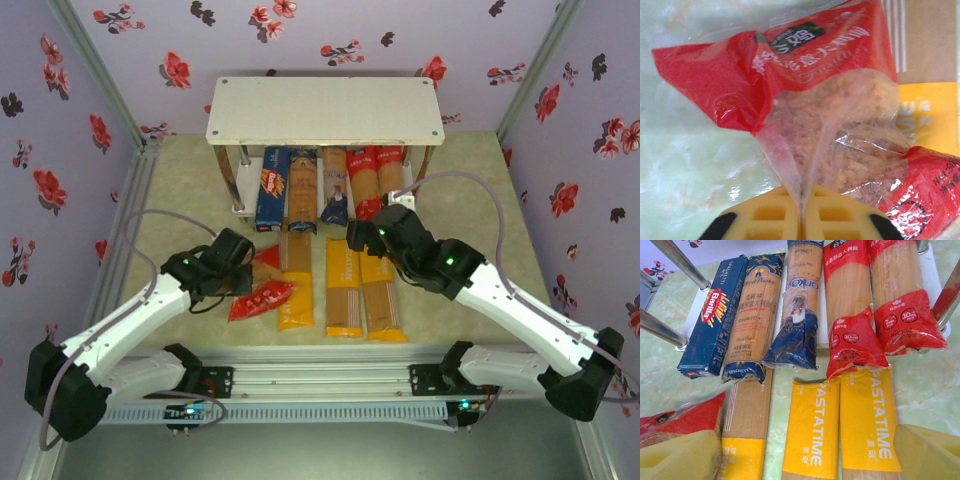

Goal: Place and organize the pasta boxes and bags onto the shelf

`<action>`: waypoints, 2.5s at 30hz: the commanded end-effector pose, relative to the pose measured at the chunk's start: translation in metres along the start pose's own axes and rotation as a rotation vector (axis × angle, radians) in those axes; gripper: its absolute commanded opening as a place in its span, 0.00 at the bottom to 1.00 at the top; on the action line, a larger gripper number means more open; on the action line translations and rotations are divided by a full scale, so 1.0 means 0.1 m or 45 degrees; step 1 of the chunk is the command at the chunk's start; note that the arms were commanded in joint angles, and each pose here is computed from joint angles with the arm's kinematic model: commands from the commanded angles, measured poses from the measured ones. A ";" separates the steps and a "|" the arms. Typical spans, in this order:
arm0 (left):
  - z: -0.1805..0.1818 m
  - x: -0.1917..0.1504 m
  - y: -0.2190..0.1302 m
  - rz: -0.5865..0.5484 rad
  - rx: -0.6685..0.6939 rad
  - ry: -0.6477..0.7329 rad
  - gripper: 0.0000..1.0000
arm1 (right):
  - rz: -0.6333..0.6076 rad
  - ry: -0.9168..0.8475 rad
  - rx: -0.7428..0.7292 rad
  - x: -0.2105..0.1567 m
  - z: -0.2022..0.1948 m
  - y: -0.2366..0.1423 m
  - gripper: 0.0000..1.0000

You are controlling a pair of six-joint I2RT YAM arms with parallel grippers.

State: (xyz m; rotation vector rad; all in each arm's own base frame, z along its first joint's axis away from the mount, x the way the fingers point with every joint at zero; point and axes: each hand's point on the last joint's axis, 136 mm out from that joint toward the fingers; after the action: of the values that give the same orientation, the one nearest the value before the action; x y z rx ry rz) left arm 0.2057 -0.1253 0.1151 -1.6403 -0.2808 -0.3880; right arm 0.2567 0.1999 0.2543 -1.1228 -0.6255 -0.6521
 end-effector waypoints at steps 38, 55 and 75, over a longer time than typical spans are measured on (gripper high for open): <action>0.27 -0.47 0.39 0.089 -0.011 -0.314 0.50 | 0.745 -0.054 -0.388 -1.75 -0.95 0.44 0.93; 0.68 0.09 0.37 -0.036 0.071 -0.343 0.64 | 0.857 -0.037 -0.430 -2.03 -1.04 0.68 0.92; 0.41 0.26 -0.14 -0.111 0.018 -0.097 1.00 | 0.852 -0.026 -0.383 -1.97 -0.95 0.70 0.92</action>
State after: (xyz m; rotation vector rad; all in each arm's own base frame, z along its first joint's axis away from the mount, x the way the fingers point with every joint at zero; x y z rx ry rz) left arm 0.2395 -0.0943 0.1319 -1.7112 -0.4656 -0.3852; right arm 0.1882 0.1584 0.0378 -1.5287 -0.1546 -0.1513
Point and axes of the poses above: each hand's point on the last joint's axis, 136 mm out from that joint toward the fingers, its own y axis out along the fingers, its own z axis along the line the jaws close on, x = y × z, and after that the axes turned 1 degree about y, right-handed
